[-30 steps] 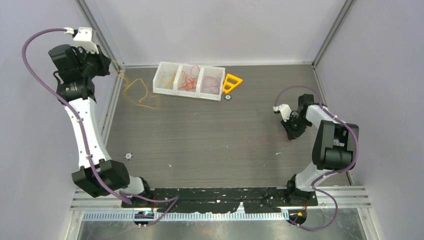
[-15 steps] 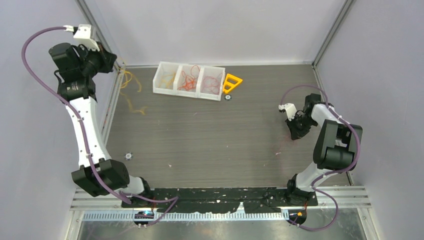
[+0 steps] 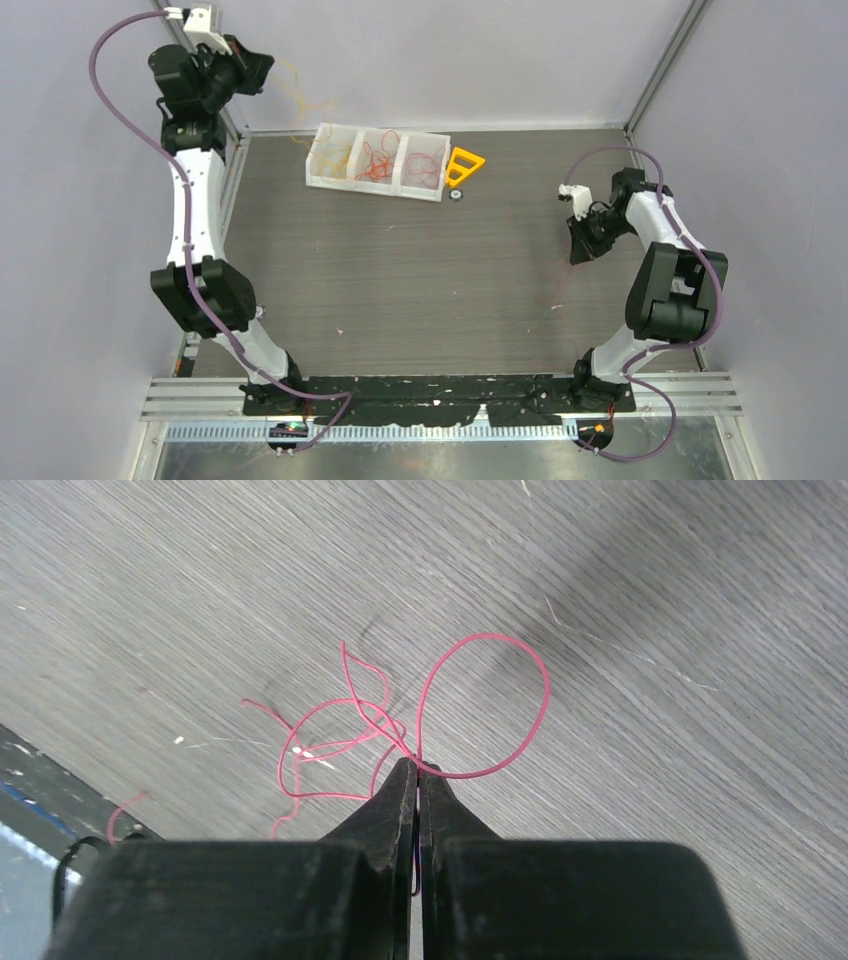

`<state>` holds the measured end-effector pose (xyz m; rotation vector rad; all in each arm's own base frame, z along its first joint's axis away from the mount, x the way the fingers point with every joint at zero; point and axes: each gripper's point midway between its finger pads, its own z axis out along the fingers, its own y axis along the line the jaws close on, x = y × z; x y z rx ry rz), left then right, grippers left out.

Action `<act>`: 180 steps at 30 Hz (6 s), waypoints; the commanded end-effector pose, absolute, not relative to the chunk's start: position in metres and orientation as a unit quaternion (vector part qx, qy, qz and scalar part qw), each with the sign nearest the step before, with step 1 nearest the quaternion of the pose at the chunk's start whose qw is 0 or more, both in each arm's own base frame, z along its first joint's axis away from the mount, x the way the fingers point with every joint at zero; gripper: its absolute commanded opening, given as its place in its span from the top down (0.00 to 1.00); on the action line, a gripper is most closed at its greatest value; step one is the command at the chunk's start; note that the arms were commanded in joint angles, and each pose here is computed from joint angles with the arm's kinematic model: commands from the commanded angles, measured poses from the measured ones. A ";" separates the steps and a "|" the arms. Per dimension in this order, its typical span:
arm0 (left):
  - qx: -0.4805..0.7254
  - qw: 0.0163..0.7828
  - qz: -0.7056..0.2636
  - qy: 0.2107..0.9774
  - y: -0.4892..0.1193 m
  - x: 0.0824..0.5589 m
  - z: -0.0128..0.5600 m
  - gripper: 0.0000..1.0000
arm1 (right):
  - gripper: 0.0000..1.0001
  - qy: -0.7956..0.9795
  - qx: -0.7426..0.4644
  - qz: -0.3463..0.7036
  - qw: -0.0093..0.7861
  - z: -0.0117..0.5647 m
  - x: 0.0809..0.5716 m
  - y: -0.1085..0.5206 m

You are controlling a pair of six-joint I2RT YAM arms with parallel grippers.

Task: Untangle the cables

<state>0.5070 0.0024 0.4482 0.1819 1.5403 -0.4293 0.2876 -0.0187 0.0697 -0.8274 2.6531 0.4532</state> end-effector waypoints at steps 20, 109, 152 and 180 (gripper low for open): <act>0.101 0.756 -0.184 0.620 -0.016 0.620 0.452 1.00 | 0.95 0.934 -0.245 0.188 0.181 0.135 0.340 0.011; 0.627 0.360 -0.035 0.691 -0.077 0.542 0.126 0.39 | 0.95 0.912 -0.294 0.232 0.169 0.157 0.367 0.073; 0.687 0.330 0.014 0.648 -0.059 0.555 0.106 0.43 | 0.95 0.915 -0.296 0.222 0.160 0.152 0.373 0.068; 0.680 0.322 0.017 0.659 -0.056 0.572 0.084 0.41 | 0.95 0.916 -0.301 0.218 0.150 0.149 0.377 0.066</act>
